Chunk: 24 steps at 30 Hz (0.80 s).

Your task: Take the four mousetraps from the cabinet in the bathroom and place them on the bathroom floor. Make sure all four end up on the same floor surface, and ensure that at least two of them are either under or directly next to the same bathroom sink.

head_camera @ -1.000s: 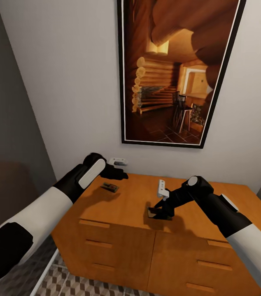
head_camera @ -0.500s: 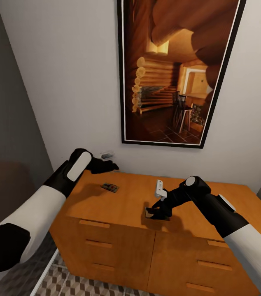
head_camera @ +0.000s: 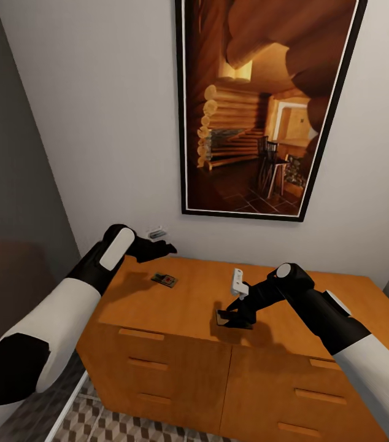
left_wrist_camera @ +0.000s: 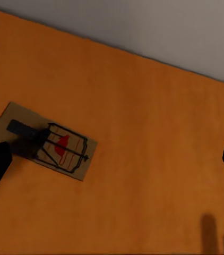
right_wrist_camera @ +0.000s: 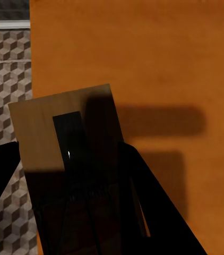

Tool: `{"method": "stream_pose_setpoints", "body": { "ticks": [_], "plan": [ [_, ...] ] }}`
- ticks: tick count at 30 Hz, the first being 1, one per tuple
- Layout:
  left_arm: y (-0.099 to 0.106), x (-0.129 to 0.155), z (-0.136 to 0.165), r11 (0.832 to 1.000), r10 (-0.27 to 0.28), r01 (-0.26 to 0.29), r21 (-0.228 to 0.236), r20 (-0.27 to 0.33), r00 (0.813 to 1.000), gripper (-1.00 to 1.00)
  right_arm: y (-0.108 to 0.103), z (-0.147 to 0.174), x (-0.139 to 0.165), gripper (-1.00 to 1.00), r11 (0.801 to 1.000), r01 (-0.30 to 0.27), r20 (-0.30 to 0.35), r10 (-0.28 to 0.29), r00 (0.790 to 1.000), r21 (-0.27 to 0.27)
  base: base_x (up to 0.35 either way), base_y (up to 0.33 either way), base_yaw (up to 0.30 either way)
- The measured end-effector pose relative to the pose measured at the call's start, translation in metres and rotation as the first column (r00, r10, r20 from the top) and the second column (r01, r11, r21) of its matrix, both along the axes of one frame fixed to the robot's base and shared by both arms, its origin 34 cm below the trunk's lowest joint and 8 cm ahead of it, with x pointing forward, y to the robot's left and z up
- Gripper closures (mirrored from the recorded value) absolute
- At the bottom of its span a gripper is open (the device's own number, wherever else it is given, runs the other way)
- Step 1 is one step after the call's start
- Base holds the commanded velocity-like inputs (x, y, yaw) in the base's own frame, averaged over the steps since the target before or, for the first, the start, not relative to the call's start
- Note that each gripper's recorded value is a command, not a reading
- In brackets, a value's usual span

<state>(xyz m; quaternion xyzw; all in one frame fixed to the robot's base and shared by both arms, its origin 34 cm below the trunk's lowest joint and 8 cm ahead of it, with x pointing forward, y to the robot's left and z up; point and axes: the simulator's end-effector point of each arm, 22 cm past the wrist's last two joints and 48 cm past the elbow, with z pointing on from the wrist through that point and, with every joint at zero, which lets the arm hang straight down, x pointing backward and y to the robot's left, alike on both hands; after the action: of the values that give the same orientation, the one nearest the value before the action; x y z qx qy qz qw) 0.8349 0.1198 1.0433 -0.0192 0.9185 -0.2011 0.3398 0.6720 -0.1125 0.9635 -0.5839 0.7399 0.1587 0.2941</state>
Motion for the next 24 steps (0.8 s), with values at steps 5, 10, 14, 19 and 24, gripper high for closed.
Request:
{"method": "stream_pose_setpoints", "body": {
  "ticks": [5, 10, 14, 19, 24],
  "plan": [
    [0.007, 0.001, -0.034, 0.998, 0.058, -0.058, 0.0, -0.057, 0.997, -1.0, 0.0, 0.0, 0.0, 1.0, 1.0, 0.0, 0.0, 0.0, 1.0, 0.0, 0.0, 0.0, 0.204],
    [-0.016, -0.002, -0.04, 0.998, 0.058, -0.06, -0.033, -0.072, 0.996, -1.0, 0.0, 0.0, 0.0, 1.0, 1.0, 0.001, 0.0, -0.001, 1.0, 0.0, 0.0, 0.0, 0.084],
    [-0.024, 0.0, -0.037, 0.995, 0.079, -0.084, -0.059, -0.07, 0.994, -1.0, 0.0, 0.001, 0.0, 1.0, 1.0, 0.001, 0.0, -0.001, 1.0, 0.0, 0.0, 0.0, 0.012],
    [-0.018, 0.01, -0.03, 0.986, 0.144, -0.146, -0.074, -0.036, 0.989, -1.0, 0.001, 0.001, 0.0, 1.0, 1.0, 0.001, -0.001, -0.001, 1.0, 0.002, 0.0, 0.0, 0.001],
    [-0.016, 0.018, -0.024, 0.979, 0.182, -0.181, -0.09, -0.002, 0.983, -1.0, 0.004, 0.001, -0.001, 1.0, 1.0, -0.002, -0.001, 0.002, 1.0, 0.005, 0.0, 0.0, 0.0]
  ]
}}
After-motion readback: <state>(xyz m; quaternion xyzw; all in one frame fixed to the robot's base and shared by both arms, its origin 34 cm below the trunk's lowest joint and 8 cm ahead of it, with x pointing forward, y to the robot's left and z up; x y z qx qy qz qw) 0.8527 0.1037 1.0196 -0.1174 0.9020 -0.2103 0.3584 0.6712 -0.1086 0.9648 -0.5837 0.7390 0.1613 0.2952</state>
